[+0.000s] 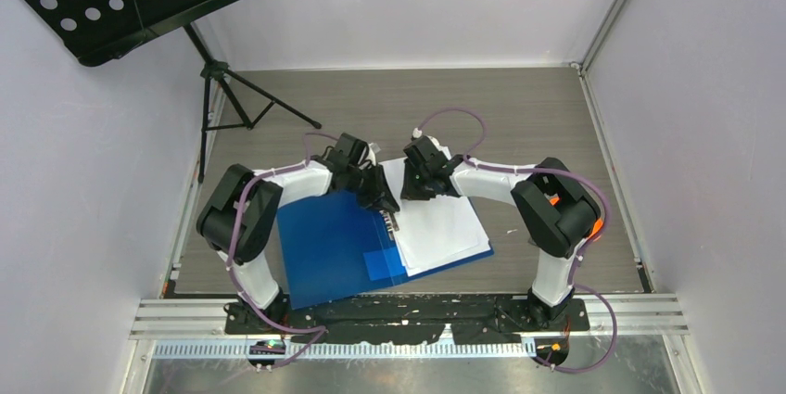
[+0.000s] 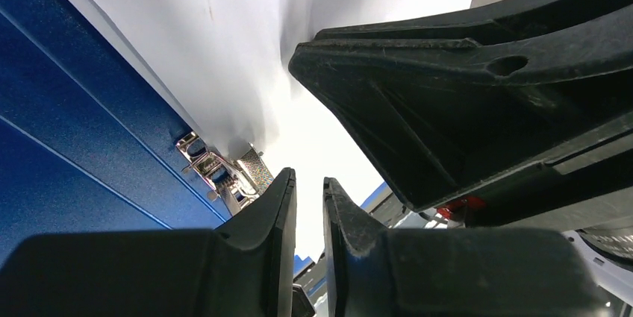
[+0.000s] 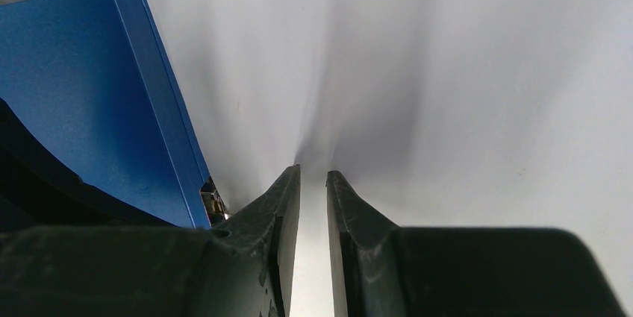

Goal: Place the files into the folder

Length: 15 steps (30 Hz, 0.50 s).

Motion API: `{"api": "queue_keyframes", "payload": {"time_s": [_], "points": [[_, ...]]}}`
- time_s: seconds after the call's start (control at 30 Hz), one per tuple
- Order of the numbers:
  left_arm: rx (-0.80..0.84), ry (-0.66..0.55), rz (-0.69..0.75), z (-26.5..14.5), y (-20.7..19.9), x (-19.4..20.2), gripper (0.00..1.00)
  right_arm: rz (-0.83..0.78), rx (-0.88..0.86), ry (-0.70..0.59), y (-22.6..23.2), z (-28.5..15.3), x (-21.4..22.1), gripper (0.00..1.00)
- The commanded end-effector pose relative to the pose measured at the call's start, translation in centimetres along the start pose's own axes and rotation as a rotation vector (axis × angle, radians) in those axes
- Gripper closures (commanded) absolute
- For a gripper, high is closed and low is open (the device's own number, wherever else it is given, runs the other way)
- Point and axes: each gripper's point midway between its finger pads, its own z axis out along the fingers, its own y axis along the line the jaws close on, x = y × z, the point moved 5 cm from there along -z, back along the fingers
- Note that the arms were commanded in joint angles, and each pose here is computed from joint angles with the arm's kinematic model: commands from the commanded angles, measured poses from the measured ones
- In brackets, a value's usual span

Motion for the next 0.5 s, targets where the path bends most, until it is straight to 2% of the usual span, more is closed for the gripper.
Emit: {"api": "queue_keyframes", "payload": {"time_s": [0.0,0.37,0.47], "points": [[-0.031,-0.056,0.024,-0.1,-0.2,-0.6,0.83,-0.007,0.012,0.032,-0.1,-0.1,1.0,0.74],[-0.288,-0.064,-0.049,1.7,2.8,-1.0,0.95,-0.011,-0.093,-0.091,1.9,-5.1,-1.6,0.74],[-0.350,-0.061,-0.065,2.0,3.7,-0.8,0.97,-0.030,-0.152,-0.082,2.9,-6.5,-1.4,0.74]]}}
